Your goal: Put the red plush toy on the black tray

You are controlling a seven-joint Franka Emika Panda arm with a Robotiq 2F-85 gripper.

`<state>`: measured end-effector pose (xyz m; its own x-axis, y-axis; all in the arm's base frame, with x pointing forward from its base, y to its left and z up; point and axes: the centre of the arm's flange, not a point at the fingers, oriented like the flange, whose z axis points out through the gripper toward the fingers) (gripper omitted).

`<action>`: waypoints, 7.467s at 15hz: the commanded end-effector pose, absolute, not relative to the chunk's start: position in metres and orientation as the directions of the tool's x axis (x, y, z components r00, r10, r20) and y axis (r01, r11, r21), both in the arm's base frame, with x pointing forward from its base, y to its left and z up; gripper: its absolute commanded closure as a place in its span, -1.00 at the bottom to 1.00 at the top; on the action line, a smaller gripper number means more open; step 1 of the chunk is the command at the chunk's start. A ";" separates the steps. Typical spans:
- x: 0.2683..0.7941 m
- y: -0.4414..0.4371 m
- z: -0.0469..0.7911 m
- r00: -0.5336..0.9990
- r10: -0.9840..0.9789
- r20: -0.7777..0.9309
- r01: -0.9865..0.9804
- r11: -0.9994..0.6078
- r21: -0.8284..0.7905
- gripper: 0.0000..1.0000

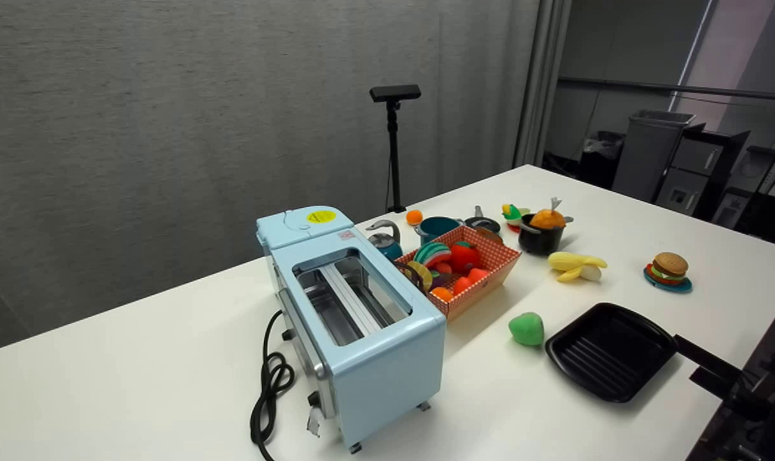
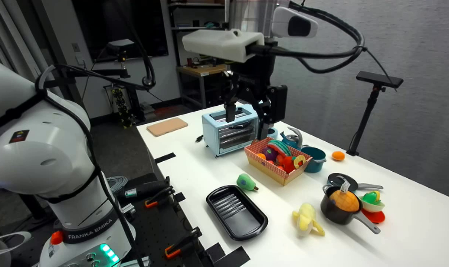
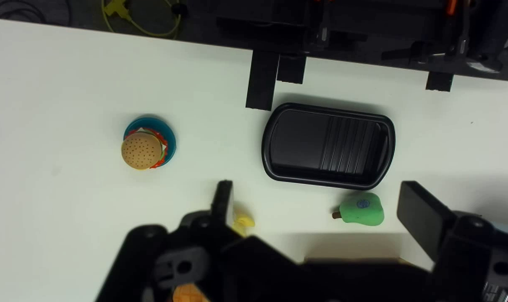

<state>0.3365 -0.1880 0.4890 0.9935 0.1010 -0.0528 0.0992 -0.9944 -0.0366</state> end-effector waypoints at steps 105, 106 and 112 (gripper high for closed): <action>0.799 0.087 0.214 0.846 0.480 -0.234 0.524 -0.831 0.190 -0.88; 0.801 0.086 0.208 0.842 0.486 -0.234 0.531 -0.825 0.195 -0.85; 0.803 0.083 0.161 0.800 0.522 -0.297 0.585 -0.788 0.191 -0.83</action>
